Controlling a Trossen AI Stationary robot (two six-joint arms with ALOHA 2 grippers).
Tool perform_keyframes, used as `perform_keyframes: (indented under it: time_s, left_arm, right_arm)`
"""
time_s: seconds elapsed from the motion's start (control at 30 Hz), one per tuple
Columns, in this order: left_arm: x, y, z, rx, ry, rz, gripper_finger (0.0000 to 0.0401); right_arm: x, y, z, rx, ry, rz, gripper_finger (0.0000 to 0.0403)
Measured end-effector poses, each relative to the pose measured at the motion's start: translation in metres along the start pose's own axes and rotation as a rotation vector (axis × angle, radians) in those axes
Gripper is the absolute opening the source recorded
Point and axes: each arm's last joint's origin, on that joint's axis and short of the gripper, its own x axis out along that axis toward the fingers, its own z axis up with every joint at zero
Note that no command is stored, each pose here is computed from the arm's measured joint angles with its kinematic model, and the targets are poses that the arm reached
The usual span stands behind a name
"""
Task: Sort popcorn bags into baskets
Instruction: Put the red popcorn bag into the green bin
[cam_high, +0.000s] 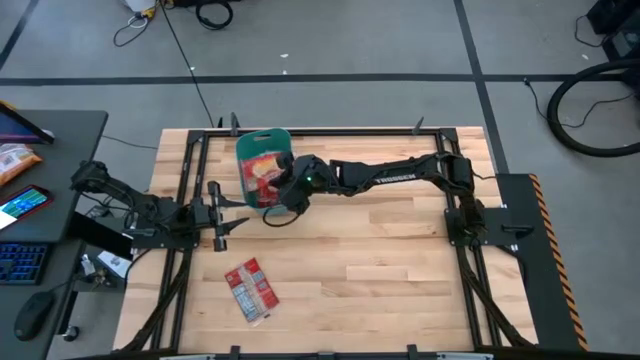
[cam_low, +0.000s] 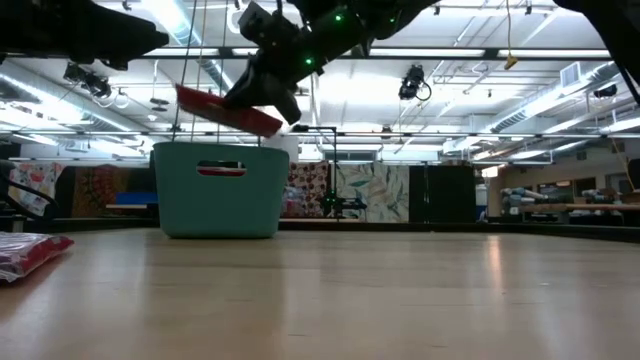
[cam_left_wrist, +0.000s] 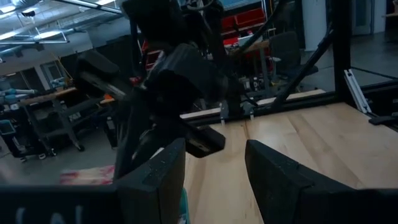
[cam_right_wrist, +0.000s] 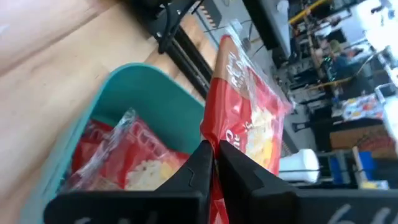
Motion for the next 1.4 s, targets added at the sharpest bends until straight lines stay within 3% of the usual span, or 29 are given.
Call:
perform_keyframes:
  time_s: [0.27, 0.63, 0.9, 1.07, 1.13, 1.3, 1.4]
  left_arm:
    - [0.0, 0.0, 0.0, -0.004, -0.003, 0.001, 0.0172]
    - [0.0, 0.0, 0.0, -0.023, -0.003, 0.001, 0.0172]
    - [0.0, 0.0, 0.0, -0.021, 0.0, -0.001, 0.0172]
    - [0.0, 0.0, 0.0, -0.031, 0.001, -0.002, 0.0172]
    - [0.0, -0.002, -0.001, -0.059, 0.006, -0.043, 0.0172]
    - [-0.002, -0.011, -0.004, -0.094, -0.005, -0.361, 0.0172]
    - [-0.004, -0.015, -0.002, -0.15, -0.027, -0.497, 0.0172]
  right_arm:
    - [0.0, 0.005, 0.001, 0.114, -0.084, 0.105, 0.0037]
    - [-0.001, 0.007, 0.004, 0.214, -0.092, 0.12, 0.0057]
    - [-0.018, 0.008, 0.026, 0.231, 0.027, -0.002, 0.0103]
    - [-0.025, 0.024, 0.039, 0.343, 0.05, 0.069, 0.0109]
    - [-0.028, 0.032, 0.046, 0.377, 0.051, 0.113, 0.0109]
    - [-0.039, 0.056, 0.071, 0.422, 0.005, 0.229, 0.0109]
    - [-0.046, 0.072, 0.086, 0.441, -0.022, 0.309, 0.0109]
